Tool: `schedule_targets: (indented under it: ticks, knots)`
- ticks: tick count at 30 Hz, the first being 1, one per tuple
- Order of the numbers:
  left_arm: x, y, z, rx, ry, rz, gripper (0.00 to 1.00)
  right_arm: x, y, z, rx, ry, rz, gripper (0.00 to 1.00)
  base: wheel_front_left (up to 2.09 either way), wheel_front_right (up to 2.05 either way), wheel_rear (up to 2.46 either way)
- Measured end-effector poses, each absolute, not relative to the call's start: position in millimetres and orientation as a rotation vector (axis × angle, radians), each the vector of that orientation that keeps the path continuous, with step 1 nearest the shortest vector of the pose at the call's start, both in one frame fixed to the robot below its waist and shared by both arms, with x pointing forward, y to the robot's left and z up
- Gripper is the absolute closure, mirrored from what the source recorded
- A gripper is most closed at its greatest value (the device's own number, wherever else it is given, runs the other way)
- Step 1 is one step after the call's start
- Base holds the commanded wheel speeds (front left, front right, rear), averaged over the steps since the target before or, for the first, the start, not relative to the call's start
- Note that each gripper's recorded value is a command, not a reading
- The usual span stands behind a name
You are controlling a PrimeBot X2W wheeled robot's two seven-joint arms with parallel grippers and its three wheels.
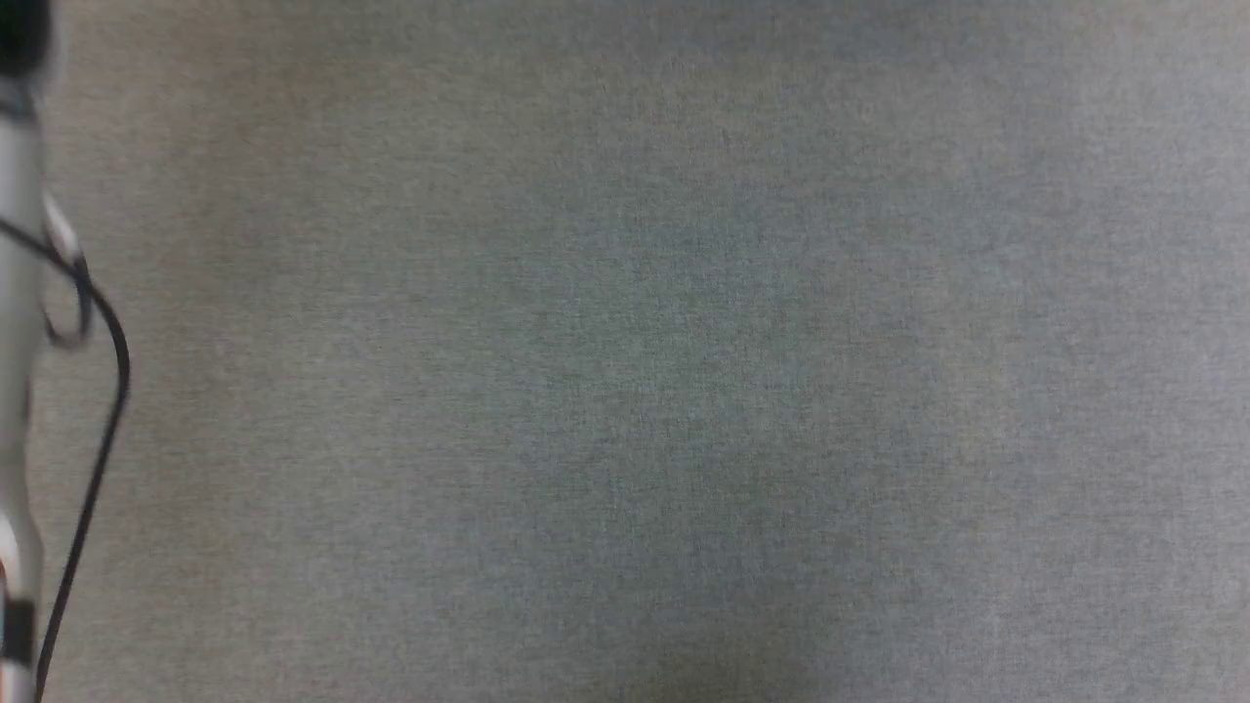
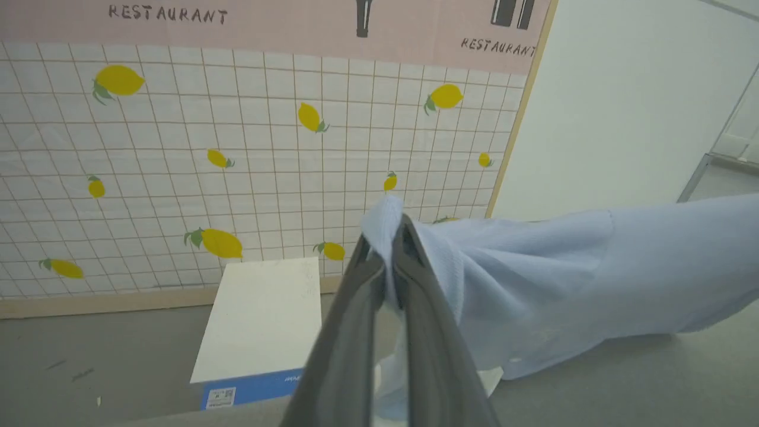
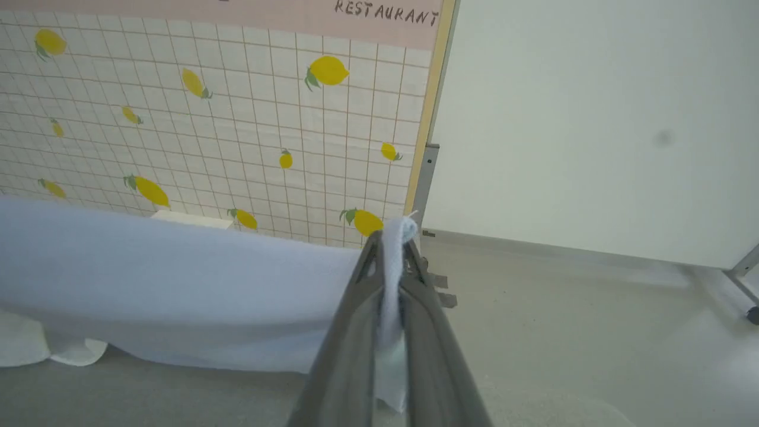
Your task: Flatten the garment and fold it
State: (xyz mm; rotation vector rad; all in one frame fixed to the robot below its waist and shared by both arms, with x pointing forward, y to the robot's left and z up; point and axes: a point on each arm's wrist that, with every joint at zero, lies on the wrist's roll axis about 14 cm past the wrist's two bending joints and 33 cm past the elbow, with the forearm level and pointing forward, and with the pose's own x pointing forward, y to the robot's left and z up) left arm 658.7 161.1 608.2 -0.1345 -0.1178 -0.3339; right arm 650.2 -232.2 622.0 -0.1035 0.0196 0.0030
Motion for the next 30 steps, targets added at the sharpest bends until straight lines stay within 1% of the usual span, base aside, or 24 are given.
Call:
schedule_targets:
  ticks: [2, 5, 9, 15, 22, 26, 30]
  knots:
    - [641.5, 169.9, 576.1, -0.106, -0.031, -0.321, 1.0, 630.4, -226.7, 580.3, -0.057, 0.128, 0.031, 1.0, 0.0, 0.0, 0.0]
    - [609.0, 174.9, 536.7, -0.097, 0.086, -0.328, 1.0, 595.9, -221.2, 536.4, -0.004, 0.251, 0.055, 1.0, 0.0, 0.0, 0.0]
    - [553.3, 172.9, 491.7, -0.142, 0.237, -0.358, 1.0, 545.1, -223.6, 499.5, 0.033, 0.366, 0.052, 1.0, 0.0, 0.0, 0.0]
    - [457.2, 166.6, 434.3, -0.228, 0.459, -0.387, 1.0, 473.0, -232.0, 466.5, 0.053, 0.487, 0.019, 1.0, 0.0, 0.0, 0.0]
    - [369.9, 158.3, 404.7, -0.321, 0.597, -0.353, 1.0, 408.0, -238.4, 432.2, 0.029, 0.604, -0.017, 1.0, 0.0, 0.0, 0.0]
    - [330.6, 152.7, 393.3, -0.355, 0.665, -0.324, 1.0, 381.0, -237.4, 413.5, 0.042, 0.666, -0.029, 1.0, 0.0, 0.0, 0.0]
    - [301.7, 151.5, 386.3, -0.372, 0.711, -0.296, 1.0, 353.8, -238.1, 395.3, 0.052, 0.75, -0.047, 1.0, 0.0, 0.0, 0.0]
